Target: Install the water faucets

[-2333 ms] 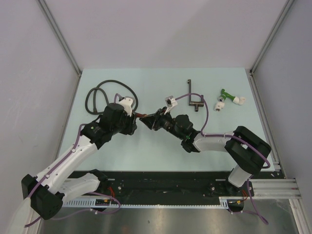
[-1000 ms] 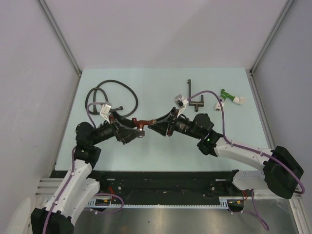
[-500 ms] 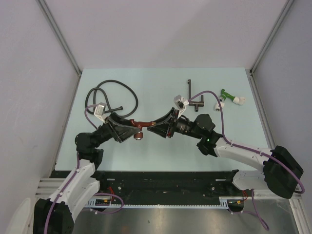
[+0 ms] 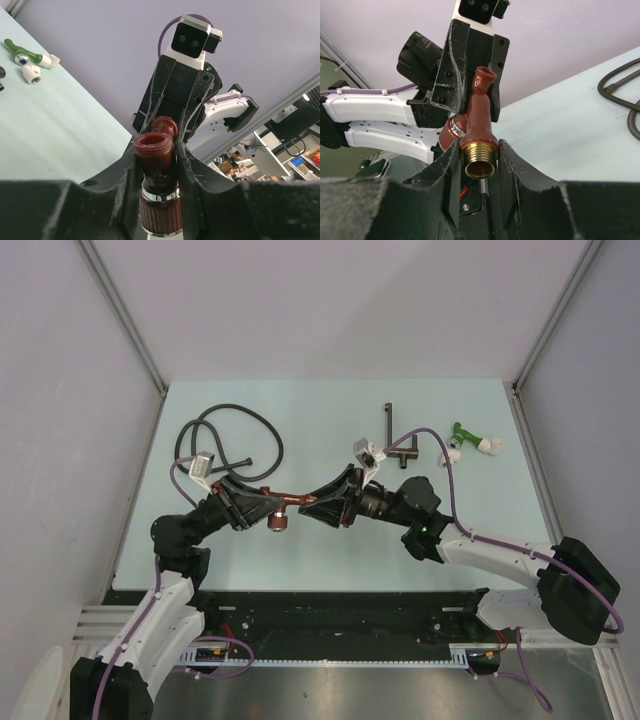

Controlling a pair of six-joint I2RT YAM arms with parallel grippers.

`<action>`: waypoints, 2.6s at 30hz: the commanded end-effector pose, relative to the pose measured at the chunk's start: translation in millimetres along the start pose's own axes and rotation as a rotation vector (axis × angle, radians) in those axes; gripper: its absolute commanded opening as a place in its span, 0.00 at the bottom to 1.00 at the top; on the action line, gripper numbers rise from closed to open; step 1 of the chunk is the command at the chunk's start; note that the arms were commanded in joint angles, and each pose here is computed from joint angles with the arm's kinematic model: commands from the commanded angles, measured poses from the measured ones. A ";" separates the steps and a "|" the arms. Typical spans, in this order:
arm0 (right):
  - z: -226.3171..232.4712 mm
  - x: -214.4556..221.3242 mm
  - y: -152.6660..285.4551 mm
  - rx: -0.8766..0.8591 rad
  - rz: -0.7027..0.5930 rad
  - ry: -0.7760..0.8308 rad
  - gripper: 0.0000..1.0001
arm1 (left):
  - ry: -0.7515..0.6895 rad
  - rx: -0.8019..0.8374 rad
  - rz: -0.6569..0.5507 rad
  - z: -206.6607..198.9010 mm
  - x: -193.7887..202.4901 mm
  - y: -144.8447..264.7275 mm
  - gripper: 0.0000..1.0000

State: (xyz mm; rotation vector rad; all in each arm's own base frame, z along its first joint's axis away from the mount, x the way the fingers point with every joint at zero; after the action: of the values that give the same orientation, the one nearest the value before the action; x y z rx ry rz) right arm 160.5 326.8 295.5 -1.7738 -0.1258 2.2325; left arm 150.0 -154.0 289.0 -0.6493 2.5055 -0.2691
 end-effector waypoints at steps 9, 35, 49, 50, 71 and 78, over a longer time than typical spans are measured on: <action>-12.6 7.4 8.7 0.113 0.069 0.099 0.60 | -0.133 -0.050 0.019 -9.8 -7.5 -3.7 0.00; -155.3 -12.5 182.7 1.107 0.292 -0.125 0.99 | -0.440 -0.604 -0.037 23.0 -30.8 30.6 0.00; -290.5 8.0 289.5 1.669 0.445 -0.339 0.87 | -0.545 -0.678 -0.061 17.2 -21.1 43.2 0.00; -298.9 1.7 290.5 1.677 0.440 -0.328 0.85 | -0.552 -0.670 -0.068 14.7 -21.0 43.5 0.00; -356.4 50.2 331.3 1.794 0.649 -0.441 0.46 | -0.612 -0.686 -0.150 3.5 -25.3 52.7 0.00; -328.2 60.7 314.9 1.788 0.743 -0.435 0.20 | -0.613 -0.689 -0.170 2.2 -24.7 55.4 0.00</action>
State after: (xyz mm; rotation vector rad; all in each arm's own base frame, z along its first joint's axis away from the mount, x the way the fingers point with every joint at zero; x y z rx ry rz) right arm 441.0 -4.1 93.0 -0.3198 1.8168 1.6196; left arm 148.7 -96.1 269.2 -0.9961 1.9597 0.7045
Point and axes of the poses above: each gripper's point midway between its finger pads, its own y axis back along the fingers, its own z axis along the line the jaws close on, x = y × z, the point moved 5 cm from there along y, back along the fingers, and after that the axes turned 12 degrees about y, right-handed, at the moved point
